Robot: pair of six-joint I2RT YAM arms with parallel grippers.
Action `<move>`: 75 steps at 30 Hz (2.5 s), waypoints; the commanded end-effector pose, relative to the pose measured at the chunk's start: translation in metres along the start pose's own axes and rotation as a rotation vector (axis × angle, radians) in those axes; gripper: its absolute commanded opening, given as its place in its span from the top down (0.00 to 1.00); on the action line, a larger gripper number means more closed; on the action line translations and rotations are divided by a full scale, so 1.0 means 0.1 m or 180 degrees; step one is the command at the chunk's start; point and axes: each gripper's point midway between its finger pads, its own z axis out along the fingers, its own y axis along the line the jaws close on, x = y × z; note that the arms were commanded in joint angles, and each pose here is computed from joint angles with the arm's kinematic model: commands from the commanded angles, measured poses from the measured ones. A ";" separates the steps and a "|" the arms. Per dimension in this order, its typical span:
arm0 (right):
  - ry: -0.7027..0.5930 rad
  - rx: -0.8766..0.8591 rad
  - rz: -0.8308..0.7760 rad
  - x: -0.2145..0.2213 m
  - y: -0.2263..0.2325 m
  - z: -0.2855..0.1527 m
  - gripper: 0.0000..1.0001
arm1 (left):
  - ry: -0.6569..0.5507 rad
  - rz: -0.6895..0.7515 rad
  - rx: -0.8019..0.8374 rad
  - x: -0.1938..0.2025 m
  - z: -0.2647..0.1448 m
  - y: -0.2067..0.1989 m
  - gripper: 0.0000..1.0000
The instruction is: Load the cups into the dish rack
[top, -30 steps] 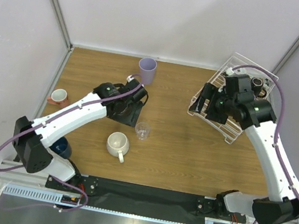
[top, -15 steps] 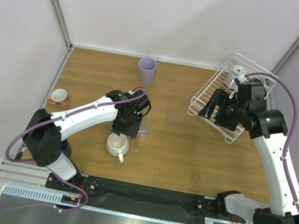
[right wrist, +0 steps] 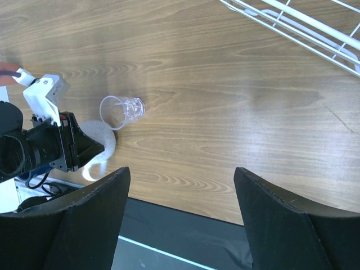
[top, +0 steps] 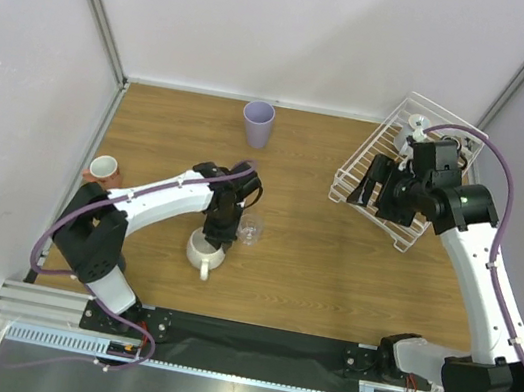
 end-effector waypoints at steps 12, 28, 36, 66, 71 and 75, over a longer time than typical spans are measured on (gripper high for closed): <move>-0.0183 -0.0096 -0.0091 -0.27 0.13 0.02 0.20 | -0.0050 -0.0196 0.0136 -0.15 0.06 0.18 1.00; -0.0021 -0.0514 -0.0272 -0.40 0.52 0.21 0.18 | -0.1686 -0.0743 0.0811 -1.13 -1.99 0.24 1.00; -0.0042 -0.2007 -0.0190 -0.63 1.28 0.00 0.08 | -0.3108 -0.0293 0.2836 -1.51 -3.51 -0.51 1.00; 0.0065 -0.4013 -0.0064 -0.96 2.30 -0.48 0.41 | -0.3574 0.0258 0.5445 -1.41 -4.62 -1.19 1.00; 0.0053 -0.4155 -0.0032 -1.01 2.35 -0.54 0.69 | -0.3510 0.0266 0.5388 -1.39 -4.54 -1.20 1.00; 0.0082 -0.4218 -0.0009 -1.01 2.38 -0.53 1.00 | -0.3438 0.0396 0.5165 -1.42 -4.46 -1.24 0.89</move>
